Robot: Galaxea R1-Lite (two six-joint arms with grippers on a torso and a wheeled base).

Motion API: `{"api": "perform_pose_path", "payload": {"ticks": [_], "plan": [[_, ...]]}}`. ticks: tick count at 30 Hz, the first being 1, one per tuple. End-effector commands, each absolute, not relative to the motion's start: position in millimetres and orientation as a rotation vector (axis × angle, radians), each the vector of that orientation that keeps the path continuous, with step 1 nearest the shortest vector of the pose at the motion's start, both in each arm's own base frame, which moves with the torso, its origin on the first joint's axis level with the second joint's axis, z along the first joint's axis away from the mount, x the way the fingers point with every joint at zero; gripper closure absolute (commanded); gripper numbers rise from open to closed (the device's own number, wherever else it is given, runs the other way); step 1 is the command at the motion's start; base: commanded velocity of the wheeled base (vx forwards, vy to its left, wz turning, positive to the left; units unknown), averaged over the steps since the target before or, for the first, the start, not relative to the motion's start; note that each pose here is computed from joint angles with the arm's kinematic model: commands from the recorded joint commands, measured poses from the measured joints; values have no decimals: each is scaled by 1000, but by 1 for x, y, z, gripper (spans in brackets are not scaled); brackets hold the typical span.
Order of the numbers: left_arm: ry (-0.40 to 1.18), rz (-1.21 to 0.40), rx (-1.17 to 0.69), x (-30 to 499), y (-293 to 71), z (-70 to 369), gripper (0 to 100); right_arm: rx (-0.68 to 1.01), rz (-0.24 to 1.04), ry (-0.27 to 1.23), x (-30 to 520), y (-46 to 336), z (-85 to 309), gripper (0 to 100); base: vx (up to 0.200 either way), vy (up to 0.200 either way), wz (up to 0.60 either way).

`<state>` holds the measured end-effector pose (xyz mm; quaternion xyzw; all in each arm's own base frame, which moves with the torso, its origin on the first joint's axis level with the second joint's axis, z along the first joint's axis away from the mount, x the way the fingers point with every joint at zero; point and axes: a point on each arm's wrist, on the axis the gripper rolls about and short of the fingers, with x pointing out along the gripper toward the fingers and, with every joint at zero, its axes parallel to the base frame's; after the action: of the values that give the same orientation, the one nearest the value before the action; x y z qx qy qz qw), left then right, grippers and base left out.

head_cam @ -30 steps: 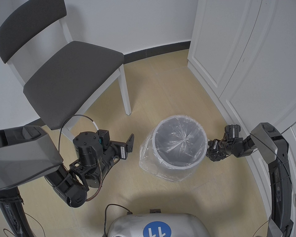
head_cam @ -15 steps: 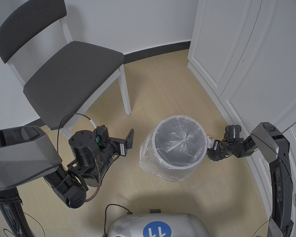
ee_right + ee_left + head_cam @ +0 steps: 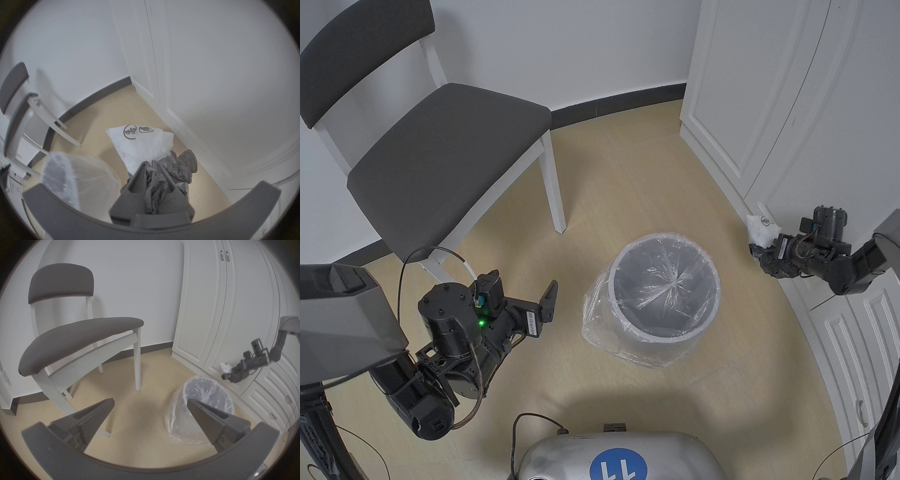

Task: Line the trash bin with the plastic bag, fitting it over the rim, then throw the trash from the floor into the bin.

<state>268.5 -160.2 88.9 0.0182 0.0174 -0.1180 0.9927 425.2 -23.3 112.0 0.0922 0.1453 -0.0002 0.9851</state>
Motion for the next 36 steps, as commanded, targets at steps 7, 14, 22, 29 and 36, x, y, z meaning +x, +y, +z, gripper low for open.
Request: {"api": "perform_pose_path", "payload": {"ticks": [7, 14, 22, 29, 36], "plan": [[87, -176, -42, 234, -122, 97, 0, 448, 340, 294, 314, 95, 236, 100, 0, 0, 0], [76, -160, -72, 238, -119, 99, 0, 534, 415, 438, 312, 143, 222, 100, 0, 0, 0], [58, -163, -80, 234, -117, 105, 0, 582, 291, 665, 354, 168, 186, 100, 0, 0, 0], [45, -161, -85, 233, -115, 109, 0, 571, 223, 774, 390, 179, 133, 100, 0, 0, 0], [42, -150, -87, 235, -114, 109, 0, 575, 174, 820, 408, 177, 109, 100, 0, 0, 0]]}}
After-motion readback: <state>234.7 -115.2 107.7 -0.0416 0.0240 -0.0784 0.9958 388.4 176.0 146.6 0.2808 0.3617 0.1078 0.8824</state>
